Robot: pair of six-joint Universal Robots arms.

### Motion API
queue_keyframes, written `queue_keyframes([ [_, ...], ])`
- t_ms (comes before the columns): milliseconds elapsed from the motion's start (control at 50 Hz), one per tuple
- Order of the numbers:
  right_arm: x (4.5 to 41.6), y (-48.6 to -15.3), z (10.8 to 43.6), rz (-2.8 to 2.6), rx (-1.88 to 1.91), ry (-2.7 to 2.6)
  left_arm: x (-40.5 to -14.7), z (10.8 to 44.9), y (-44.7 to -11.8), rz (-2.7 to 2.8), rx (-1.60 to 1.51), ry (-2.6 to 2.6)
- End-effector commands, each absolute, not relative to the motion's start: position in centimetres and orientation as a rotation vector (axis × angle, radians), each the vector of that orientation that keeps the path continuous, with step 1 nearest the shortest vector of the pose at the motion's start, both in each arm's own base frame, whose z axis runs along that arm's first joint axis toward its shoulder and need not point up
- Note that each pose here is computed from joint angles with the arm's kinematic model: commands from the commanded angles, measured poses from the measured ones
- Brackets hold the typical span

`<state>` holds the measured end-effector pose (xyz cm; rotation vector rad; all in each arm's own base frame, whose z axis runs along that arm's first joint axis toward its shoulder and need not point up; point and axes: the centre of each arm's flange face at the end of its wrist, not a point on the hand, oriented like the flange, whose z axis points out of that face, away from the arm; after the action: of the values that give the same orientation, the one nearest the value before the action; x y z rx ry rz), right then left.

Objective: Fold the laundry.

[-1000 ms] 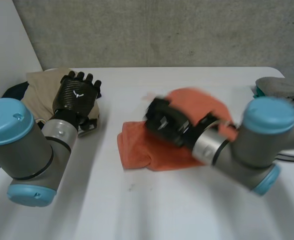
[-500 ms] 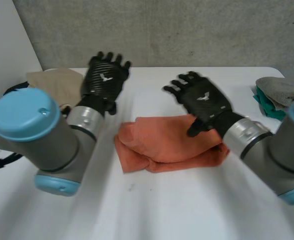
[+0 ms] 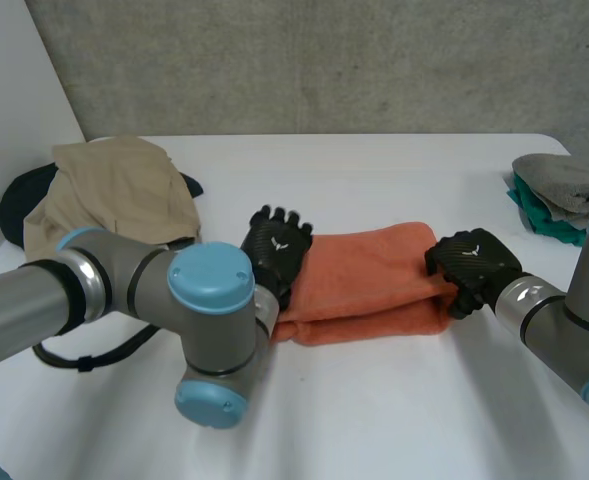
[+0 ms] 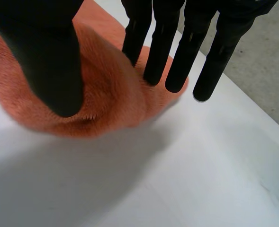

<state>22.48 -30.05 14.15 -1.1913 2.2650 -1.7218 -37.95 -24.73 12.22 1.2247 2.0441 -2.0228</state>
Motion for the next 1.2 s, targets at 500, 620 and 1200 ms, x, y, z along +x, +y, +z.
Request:
queue_keyframes([
  [500, 30.7, -26.6, 20.8, -2.287, -1.867, 1.436, -30.1, 23.6, -22.6, -2.181, 0.866, 1.991],
  [620, 35.4, -19.3, 17.5, -2.046, -2.014, 0.972, -28.0, 24.2, -24.1, -2.175, 0.753, 1.997],
  [1200, 27.2, -27.1, 24.1, -1.813, -0.903, 1.978, -38.8, 23.2, -23.8, -2.506, 0.944, 2.15],
])
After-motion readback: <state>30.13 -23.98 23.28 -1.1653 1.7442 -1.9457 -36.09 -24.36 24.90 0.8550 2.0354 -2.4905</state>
